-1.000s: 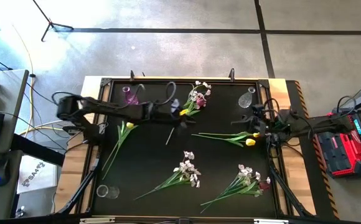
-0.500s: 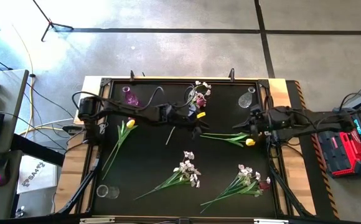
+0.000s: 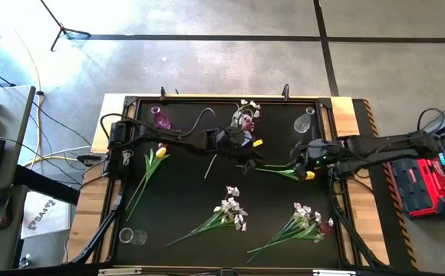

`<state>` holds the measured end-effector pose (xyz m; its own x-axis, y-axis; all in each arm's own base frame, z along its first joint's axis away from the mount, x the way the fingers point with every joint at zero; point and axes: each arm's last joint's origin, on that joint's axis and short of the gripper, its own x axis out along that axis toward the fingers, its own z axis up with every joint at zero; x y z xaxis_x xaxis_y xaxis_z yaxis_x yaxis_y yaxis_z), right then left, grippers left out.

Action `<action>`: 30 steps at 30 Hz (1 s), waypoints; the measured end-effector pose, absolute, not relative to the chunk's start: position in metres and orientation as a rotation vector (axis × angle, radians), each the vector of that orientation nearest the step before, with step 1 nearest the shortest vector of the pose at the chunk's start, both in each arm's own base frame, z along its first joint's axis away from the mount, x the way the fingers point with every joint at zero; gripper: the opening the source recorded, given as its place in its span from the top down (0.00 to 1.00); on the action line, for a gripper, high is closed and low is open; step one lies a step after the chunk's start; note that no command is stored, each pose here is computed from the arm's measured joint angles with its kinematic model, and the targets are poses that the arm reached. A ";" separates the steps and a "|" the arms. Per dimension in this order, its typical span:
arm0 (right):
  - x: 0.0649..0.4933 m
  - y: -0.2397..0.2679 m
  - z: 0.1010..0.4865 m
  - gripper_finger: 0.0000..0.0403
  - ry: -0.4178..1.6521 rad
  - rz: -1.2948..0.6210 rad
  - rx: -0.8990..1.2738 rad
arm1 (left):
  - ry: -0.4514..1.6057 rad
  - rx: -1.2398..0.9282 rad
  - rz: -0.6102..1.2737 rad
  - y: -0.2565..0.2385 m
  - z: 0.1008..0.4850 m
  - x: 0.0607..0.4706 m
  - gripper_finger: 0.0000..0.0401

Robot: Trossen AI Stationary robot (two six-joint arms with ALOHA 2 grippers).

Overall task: Sort flowers into vase by color
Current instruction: Put the top yellow tulip into the top transparent flower vase

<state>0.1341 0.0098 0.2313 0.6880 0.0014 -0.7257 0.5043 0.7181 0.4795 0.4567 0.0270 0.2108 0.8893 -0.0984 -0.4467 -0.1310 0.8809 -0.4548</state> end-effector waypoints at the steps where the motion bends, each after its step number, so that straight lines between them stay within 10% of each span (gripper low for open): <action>1: 0.134 0.010 0.227 1.00 0.814 -0.336 0.714 | 0.484 -0.500 0.003 0.027 0.210 0.459 0.64; 9: 0.142 0.010 0.200 0.97 1.097 -0.438 0.573 | 0.610 -0.489 -0.050 0.027 0.204 0.460 0.64; 20: 0.167 -0.008 0.167 0.69 1.266 -0.606 0.456 | 0.786 -0.519 0.026 0.040 0.192 0.446 0.64; 30: 0.177 -0.018 0.157 0.70 1.296 -0.535 0.406 | 0.810 -0.459 0.019 0.046 0.190 0.444 0.64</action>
